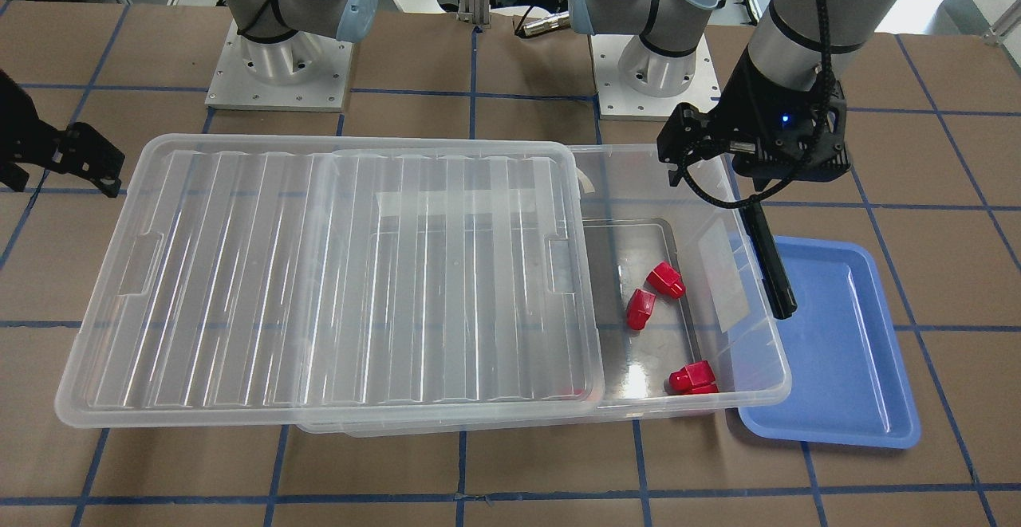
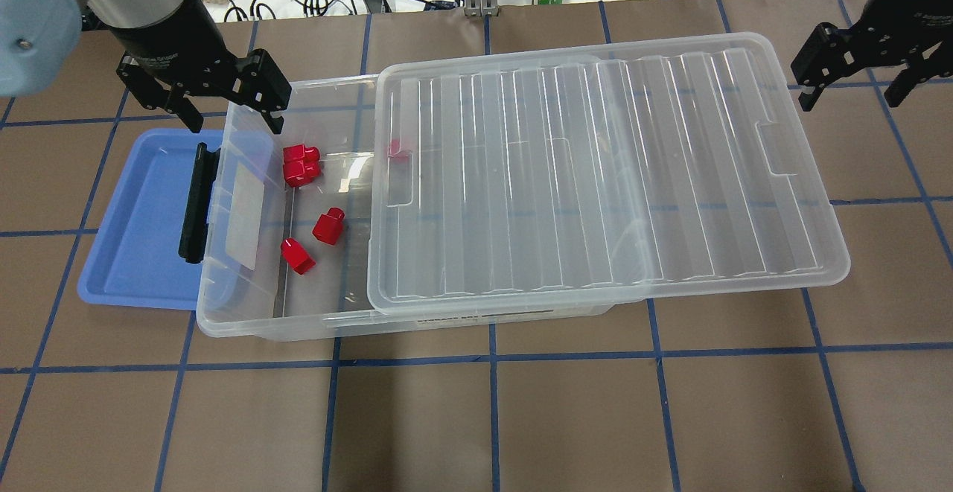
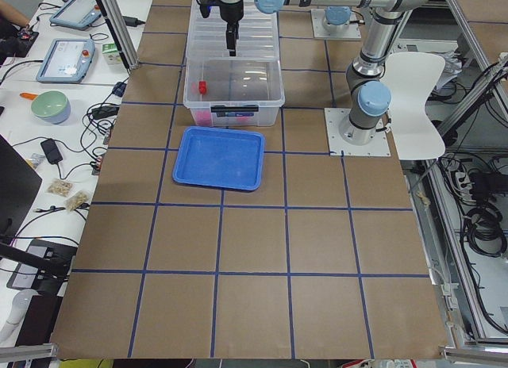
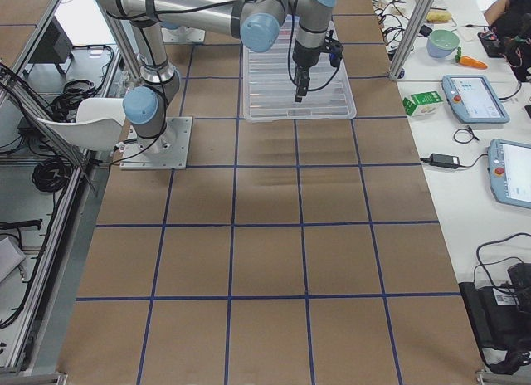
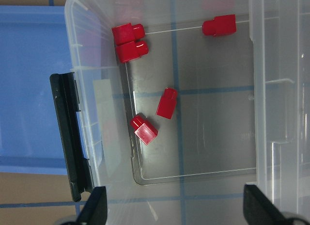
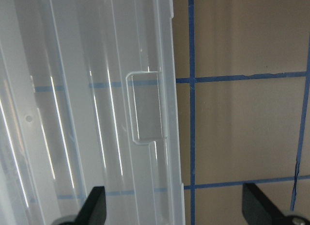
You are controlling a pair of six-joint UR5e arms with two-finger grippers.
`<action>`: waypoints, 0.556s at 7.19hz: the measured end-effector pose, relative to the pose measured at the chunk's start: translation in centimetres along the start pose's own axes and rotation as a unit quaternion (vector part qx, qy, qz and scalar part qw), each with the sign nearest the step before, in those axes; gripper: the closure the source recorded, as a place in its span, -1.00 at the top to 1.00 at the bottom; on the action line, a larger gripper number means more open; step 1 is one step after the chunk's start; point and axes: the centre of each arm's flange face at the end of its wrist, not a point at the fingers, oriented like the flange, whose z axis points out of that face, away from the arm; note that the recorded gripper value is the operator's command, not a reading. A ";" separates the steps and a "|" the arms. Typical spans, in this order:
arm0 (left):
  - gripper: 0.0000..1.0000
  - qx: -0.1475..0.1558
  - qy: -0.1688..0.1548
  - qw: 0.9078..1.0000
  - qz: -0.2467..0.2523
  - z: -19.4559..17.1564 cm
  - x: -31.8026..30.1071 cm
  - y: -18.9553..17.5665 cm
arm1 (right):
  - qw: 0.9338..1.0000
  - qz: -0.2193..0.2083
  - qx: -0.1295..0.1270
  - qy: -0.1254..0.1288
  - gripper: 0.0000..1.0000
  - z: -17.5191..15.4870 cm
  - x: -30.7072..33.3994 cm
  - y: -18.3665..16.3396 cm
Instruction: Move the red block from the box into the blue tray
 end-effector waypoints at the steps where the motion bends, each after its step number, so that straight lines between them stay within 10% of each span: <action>1: 1.00 -0.006 0.003 1.000 0.015 2.2 -0.2 -0.3 | 1.000 0.002 0.004 0.000 1.00 -1.4 -1.1 1.5; 4: 1.00 0.026 0.000 0.997 0.073 13.5 -0.3 -0.5 | 1.000 -0.005 0.000 0.001 1.00 -2.1 -7.6 3.2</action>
